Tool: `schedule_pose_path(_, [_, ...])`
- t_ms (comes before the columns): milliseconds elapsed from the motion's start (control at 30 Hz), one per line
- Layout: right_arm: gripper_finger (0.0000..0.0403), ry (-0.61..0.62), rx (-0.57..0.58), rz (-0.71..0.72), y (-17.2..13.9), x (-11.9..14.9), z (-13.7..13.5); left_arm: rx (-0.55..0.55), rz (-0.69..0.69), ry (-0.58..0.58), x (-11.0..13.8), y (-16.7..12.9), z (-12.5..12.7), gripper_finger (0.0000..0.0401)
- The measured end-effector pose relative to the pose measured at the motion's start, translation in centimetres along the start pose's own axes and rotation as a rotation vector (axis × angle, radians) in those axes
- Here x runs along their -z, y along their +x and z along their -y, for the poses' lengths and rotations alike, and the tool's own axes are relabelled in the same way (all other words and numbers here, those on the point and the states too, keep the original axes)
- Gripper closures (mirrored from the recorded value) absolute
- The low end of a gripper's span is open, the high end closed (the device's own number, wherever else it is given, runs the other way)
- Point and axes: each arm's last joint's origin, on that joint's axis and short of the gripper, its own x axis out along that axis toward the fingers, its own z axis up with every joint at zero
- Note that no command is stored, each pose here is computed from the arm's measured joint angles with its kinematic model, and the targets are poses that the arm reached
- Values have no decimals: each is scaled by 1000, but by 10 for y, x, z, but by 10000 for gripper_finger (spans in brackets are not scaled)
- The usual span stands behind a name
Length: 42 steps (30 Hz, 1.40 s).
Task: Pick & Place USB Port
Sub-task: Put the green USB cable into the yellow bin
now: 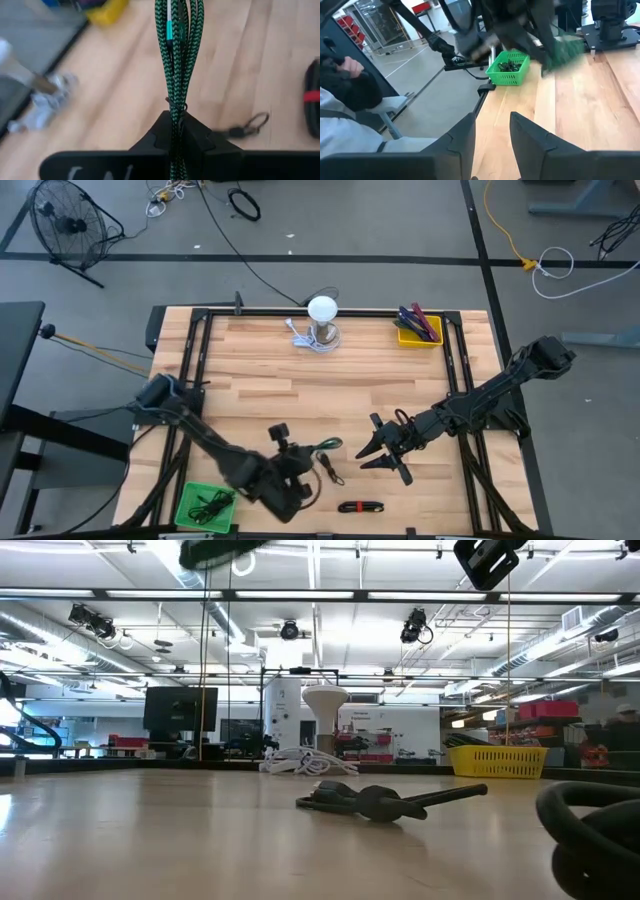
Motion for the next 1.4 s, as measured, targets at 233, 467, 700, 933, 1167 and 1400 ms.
schedule_pose_path(233, [282,4,-3,8,0,-1,0,8,146,15,3,-12,0,382])
schedule_pose_path(467, [282,4,-4,13,0,-1,0,141,180,47,-1,14,0,382])
schedule_pose_path(700, [282,2,-4,13,0,-1,0,314,216,52,-9,39,-3,382])
schedule_pose_path(933, [282,1,-3,13,0,-1,0,353,274,48,-19,42,-5,382])
schedule_pose_path(1167, [282,1,3,17,0,-2,0,421,364,20,-39,36,-17,382])
schedule_pose_path(1400, [282,-81,161,81,-1,-3,0,482,368,13,-46,46,-26,382])
